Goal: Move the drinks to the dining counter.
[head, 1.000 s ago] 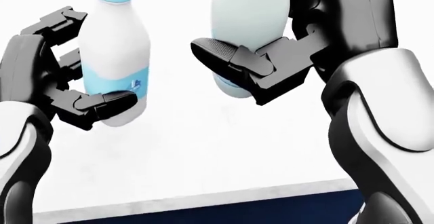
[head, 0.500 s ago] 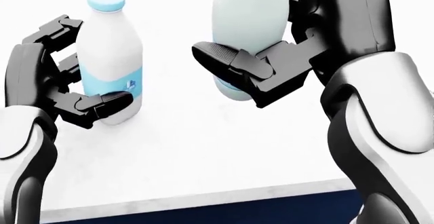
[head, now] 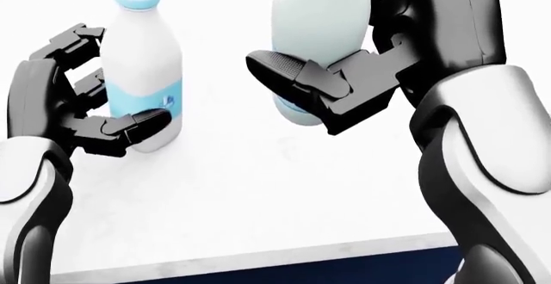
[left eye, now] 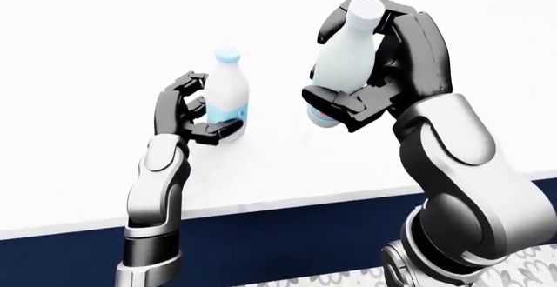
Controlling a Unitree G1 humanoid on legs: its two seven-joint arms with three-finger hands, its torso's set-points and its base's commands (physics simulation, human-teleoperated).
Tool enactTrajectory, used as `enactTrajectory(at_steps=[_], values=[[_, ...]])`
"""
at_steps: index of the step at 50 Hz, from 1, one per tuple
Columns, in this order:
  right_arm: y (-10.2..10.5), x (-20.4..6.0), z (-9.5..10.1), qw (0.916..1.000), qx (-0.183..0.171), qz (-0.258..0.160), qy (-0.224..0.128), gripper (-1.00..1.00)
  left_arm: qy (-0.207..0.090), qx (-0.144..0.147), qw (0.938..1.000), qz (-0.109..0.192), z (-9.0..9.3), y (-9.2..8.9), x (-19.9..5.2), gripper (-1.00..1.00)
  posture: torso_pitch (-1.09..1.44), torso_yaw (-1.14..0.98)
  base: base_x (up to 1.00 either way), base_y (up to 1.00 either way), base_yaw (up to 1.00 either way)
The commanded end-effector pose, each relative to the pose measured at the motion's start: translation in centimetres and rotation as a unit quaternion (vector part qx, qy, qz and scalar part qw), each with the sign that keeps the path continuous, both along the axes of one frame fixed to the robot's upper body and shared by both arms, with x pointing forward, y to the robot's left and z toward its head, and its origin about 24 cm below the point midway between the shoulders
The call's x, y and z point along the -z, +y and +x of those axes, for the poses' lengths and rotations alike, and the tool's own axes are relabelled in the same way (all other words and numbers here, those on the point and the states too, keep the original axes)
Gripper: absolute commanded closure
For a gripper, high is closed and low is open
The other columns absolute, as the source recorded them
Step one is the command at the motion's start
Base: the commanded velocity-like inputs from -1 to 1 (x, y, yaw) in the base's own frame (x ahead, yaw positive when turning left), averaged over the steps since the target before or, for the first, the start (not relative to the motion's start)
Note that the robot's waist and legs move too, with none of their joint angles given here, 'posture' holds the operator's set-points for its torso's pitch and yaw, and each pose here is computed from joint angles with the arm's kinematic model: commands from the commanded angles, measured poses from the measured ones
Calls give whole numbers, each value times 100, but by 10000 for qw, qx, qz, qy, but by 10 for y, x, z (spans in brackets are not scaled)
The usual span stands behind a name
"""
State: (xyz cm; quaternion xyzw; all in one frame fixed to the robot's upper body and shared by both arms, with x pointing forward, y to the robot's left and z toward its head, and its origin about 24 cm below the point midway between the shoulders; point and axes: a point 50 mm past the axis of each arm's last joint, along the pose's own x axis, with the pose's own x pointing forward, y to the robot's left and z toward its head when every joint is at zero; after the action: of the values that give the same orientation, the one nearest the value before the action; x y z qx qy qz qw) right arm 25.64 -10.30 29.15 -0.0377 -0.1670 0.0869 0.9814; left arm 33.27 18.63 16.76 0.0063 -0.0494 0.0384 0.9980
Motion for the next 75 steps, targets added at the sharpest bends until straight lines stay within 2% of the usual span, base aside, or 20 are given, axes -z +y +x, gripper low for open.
enactTrajectory(at_steps=[1, 2, 3, 10, 14, 15, 19, 21, 46, 53, 62, 70, 75], values=[[-1, -16, -8, 9984, 17, 118, -558, 100, -410, -39, 9991, 73, -1, 1, -18, 47, 0, 0, 0, 0, 0], [-1, -16, -8, 9984, 19, 120, -559, 100, -413, -39, 9991, 73, -1, 1, -19, 44, 0, 0, 0, 0, 0], [-1, -16, -8, 9984, 17, 122, -560, 100, -418, -41, 9991, 65, -2, 1, -20, 32, 0, 0, 0, 0, 0], [-1, -16, -8, 9984, 12, 124, -557, 100, -421, -21, 9991, 47, -2, 0, -19, 22, 0, 0, 0, 0, 0], [-2, -16, -8, 9984, 18, 129, -555, 100, -422, -10, 9991, 48, -3, 0, -20, 7, 0, 0, 0, 0, 0], [-2, -16, -8, 9984, 16, 130, -555, 100, -427, -17, 9991, 55, -3, 0, -20, -12, 0, 0, 0, 0, 0], [-2, -16, -8, 9984, 18, 133, -555, 100, -434, -16, 9990, 56, -3, 0, -20, -15, 0, 0, 0, 0, 0], [-2, -16, -8, 9984, 16, 130, -557, 100, -440, -9, 9990, 56, -3, -1, -21, -33, 0, 0, 0, 0, 0], [-1, -18, -8, 9983, 16, 116, -574, 100, -617, 114, 9980, 116, -17, -6, -35, -37, 0, 0, 0, 0, 0], [0, -21, -3, 9984, 33, 84, -560, 100, -689, 117, 9974, 155, -44, 4, -39, -40, 0, 0, 0, 0, 0], [3, -21, 0, 9986, 32, 75, -532, 100, -762, 102, 9969, 177, -59, 9, -41, -85, 0, 0, 0, 0, 0], [3, -23, 7, 9988, 47, 32, -489, 100, -1025, -16, 9947, 78, -95, 21, -59, -86, 0, 0, 0, 0, 0], [5, -11, 28, 9995, 123, 9, -286, 100, -1189, 4, 9929, 76, -118, 21, -70, -87, 0, 0, 0, 0, 0]])
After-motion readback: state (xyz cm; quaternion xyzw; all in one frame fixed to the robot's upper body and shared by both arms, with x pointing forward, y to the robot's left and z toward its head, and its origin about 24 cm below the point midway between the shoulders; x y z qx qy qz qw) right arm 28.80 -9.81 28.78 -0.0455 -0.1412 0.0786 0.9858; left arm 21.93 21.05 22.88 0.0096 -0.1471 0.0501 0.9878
